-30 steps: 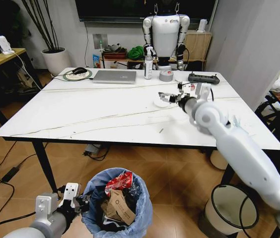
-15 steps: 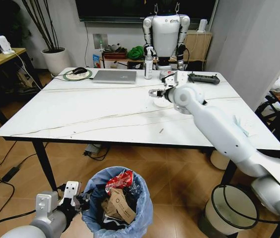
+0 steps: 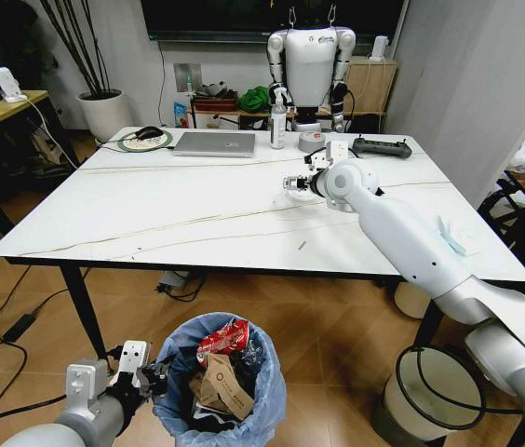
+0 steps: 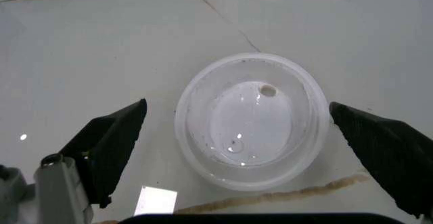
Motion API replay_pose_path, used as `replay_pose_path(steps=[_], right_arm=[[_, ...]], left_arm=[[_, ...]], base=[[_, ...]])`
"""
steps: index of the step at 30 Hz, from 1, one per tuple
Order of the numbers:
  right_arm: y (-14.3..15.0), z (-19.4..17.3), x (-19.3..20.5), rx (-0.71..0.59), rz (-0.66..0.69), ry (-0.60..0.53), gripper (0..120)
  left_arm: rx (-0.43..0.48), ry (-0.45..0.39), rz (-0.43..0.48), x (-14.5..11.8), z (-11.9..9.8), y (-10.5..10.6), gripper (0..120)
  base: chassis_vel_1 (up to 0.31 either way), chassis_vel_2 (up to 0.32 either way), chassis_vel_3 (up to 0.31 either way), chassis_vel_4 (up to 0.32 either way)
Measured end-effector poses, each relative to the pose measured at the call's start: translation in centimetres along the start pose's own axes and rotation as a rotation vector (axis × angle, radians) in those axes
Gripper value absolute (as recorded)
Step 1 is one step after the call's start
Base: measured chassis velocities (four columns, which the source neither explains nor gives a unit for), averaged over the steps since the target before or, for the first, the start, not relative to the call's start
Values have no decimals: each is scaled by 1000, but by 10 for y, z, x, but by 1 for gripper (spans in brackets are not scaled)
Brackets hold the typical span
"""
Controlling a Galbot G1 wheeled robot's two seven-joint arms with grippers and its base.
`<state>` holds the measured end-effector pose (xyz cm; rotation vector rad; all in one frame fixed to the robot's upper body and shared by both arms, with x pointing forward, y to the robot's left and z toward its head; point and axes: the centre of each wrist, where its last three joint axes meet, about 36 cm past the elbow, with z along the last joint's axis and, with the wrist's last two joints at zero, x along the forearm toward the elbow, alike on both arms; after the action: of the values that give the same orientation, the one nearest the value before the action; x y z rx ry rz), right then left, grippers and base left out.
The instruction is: Pick up the trash bin and place the trash from the table into it.
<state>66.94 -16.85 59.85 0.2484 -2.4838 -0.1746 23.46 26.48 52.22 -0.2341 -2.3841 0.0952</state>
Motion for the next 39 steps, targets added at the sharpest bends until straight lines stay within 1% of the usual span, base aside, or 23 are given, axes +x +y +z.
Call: replay_pose_path(steps=[2,4,5,6,8,10,11,13,14,15,16,18,19,22,23,24,26,29,31,35,36,38,39], right_arm=[[-5,1,-1,-6,9,4,88],[-6,1,-1,-7,11,5,87],[-8,2,-2,-9,14,7,82],[-9,2,-2,-9,15,7,81],[-11,5,-5,-12,22,14,67],[-13,8,-7,-9,28,17,62],[-14,10,-8,-1,31,15,55],[-15,11,-9,4,34,12,53],[-17,11,-9,11,40,10,47],[-17,11,-9,13,42,9,45],[-17,12,-9,17,46,7,39],[-16,12,-9,21,50,5,32],[-16,12,-9,21,50,5,32],[-17,13,-9,28,58,3,19],[-17,13,-9,29,59,3,17],[-18,15,-9,34,64,1,11],[-18,16,-9,41,71,-2,4],[-19,16,-8,44,75,-6,0],[-21,14,-3,46,78,-21,0],[-22,11,23,35,41,-96,0],[-22,11,23,35,41,-96,0],[-21,12,53,39,-22,-142,0],[-16,14,70,49,-67,-165,0]], left_arm=[[0,0,0,0,0,0,0],[0,1,0,0,0,0,0],[-2,1,0,0,0,0,0],[-3,1,1,0,0,0,0],[-7,-1,2,0,-2,1,0],[-6,-1,1,0,-2,1,0],[-5,0,0,0,-2,1,0],[-4,0,0,0,-2,1,0],[-3,0,-1,0,-2,1,0],[-3,0,-1,0,-2,1,0],[-3,0,-1,0,-2,1,0],[-3,-1,-1,0,-2,1,0],[-3,-1,-1,0,-2,1,0],[-2,-2,0,0,-2,1,0],[-1,-2,0,0,-2,1,0],[-1,-2,0,0,-2,1,0],[-1,-3,0,0,-2,1,0],[0,-3,-1,0,-2,1,0],[2,-4,-3,0,-2,1,0],[5,-7,-2,0,-2,0,0],[5,-7,-2,0,-2,0,0],[0,-12,-2,-1,-4,0,0],[-1,-15,-1,-1,-5,0,0]], base=[[0,0,0,0],[0,0,0,0],[0,0,0,0],[0,0,0,0],[0,0,0,0],[0,0,0,0],[0,0,0,0],[0,0,0,0],[0,0,0,0],[0,0,0,0],[0,0,0,0],[0,0,0,0],[0,0,0,0],[0,0,0,0],[0,0,0,0],[0,0,0,0],[0,0,0,0],[0,0,0,0],[0,0,0,0],[0,0,0,0],[0,0,0,0],[0,0,0,0],[0,0,0,0]])
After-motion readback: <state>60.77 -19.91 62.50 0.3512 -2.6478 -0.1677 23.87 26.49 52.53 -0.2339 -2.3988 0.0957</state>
